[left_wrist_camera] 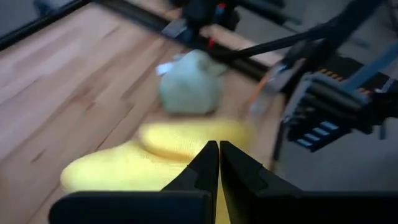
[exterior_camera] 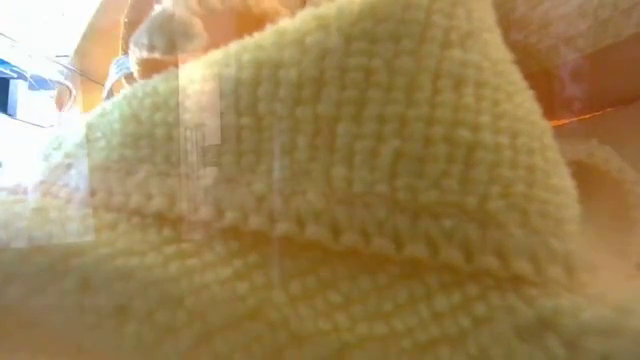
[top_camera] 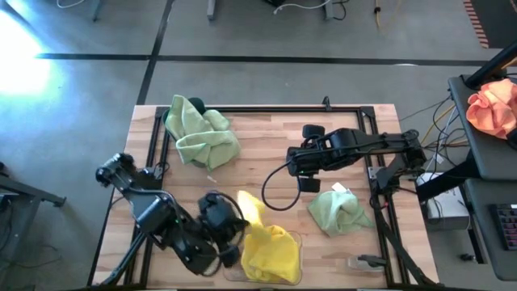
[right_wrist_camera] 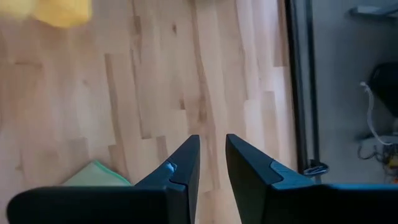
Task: Sort microfiber towel by color & place in baskets
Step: Put the yellow towel into the transparent bin, then put the green towel into the blue bin
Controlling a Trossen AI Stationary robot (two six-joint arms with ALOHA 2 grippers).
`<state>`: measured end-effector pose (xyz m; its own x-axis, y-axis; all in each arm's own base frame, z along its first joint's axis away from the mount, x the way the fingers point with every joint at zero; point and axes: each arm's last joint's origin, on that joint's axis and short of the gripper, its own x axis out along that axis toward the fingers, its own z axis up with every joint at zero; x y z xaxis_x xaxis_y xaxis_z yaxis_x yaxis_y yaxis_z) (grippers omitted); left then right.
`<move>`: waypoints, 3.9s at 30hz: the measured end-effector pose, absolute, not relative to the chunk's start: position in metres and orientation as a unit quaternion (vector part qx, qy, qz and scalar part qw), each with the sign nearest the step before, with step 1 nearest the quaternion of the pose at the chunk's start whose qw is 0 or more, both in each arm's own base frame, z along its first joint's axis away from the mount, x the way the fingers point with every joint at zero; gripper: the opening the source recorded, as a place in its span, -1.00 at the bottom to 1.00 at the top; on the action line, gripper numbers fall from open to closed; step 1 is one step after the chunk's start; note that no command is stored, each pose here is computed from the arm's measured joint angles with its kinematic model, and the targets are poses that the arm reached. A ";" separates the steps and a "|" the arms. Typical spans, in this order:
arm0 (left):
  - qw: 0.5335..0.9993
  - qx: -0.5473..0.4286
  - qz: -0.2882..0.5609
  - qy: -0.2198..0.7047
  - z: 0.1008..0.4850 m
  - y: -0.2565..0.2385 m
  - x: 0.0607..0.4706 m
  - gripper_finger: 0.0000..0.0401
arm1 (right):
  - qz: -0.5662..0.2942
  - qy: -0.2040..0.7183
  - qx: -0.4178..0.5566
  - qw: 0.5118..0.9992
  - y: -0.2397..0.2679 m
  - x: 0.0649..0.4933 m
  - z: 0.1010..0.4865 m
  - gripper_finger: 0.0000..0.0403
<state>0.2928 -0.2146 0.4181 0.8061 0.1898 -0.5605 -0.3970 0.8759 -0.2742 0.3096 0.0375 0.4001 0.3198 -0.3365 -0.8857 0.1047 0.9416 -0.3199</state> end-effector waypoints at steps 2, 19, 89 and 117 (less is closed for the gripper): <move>0.939 -0.181 0.141 0.257 0.427 -0.225 0.305 -1.00 | -0.136 0.569 -0.108 0.804 0.034 0.310 0.400 -0.65; 0.945 -0.175 0.118 0.251 0.405 -0.246 0.319 -1.00 | -0.144 0.572 -0.110 0.800 0.011 0.307 0.404 -0.65; 0.956 -0.036 0.235 0.170 0.354 -0.001 0.248 -0.67 | -0.235 0.686 0.150 0.672 0.012 0.191 0.304 -0.65; 0.946 0.001 0.236 0.223 0.347 0.007 0.242 -0.67 | -0.157 0.722 0.275 0.615 0.064 0.188 0.259 -0.30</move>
<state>0.2416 0.0066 0.3471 0.7893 0.4461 -0.4220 -0.4455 0.8889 0.1065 0.1880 0.0643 0.2587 -0.0914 0.2043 -0.9746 0.5906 0.7991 0.1122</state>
